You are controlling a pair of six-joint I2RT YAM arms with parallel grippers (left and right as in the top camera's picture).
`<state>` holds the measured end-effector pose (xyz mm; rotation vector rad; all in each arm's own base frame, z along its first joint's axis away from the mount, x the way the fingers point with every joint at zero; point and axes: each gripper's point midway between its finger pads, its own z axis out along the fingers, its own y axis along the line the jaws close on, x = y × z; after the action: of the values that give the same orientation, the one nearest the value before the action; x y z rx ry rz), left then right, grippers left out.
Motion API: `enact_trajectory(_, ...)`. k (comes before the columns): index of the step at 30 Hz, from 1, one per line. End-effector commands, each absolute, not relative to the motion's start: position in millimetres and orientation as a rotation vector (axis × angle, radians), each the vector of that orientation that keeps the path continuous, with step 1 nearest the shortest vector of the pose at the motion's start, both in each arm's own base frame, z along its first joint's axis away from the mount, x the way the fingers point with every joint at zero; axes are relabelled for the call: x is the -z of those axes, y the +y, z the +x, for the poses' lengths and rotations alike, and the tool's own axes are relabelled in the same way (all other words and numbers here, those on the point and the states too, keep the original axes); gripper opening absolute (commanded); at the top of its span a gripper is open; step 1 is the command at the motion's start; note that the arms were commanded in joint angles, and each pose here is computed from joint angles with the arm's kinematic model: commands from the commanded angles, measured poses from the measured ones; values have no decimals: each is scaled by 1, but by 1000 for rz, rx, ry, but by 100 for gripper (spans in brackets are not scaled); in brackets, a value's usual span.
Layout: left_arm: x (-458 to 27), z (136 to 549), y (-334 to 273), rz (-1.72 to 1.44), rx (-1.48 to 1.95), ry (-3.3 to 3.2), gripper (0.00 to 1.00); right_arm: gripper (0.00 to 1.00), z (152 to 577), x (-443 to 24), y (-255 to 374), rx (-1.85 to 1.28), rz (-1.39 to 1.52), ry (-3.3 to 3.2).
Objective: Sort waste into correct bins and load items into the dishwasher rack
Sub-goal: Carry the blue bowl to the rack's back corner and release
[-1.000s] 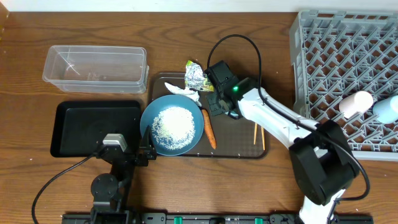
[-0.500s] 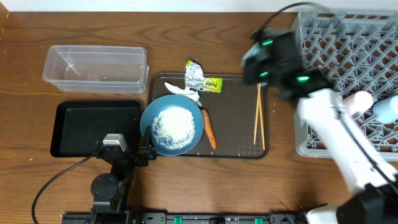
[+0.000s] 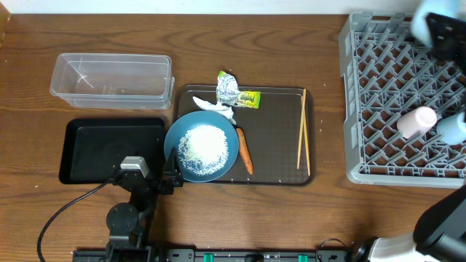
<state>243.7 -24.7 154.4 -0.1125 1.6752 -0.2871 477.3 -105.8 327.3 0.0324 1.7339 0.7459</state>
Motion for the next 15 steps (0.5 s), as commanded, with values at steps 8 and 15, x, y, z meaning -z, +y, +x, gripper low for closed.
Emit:
enact_trajectory(8, -138, 243, -29, -99, 301, 1729, 98, 1, 492, -255, -157, -868, 149, 1774)
enact_trajectory(15, -138, 243, -29, -99, 301, 1728, 98, 1, 506, -234, -154, -895, 55, 1737)
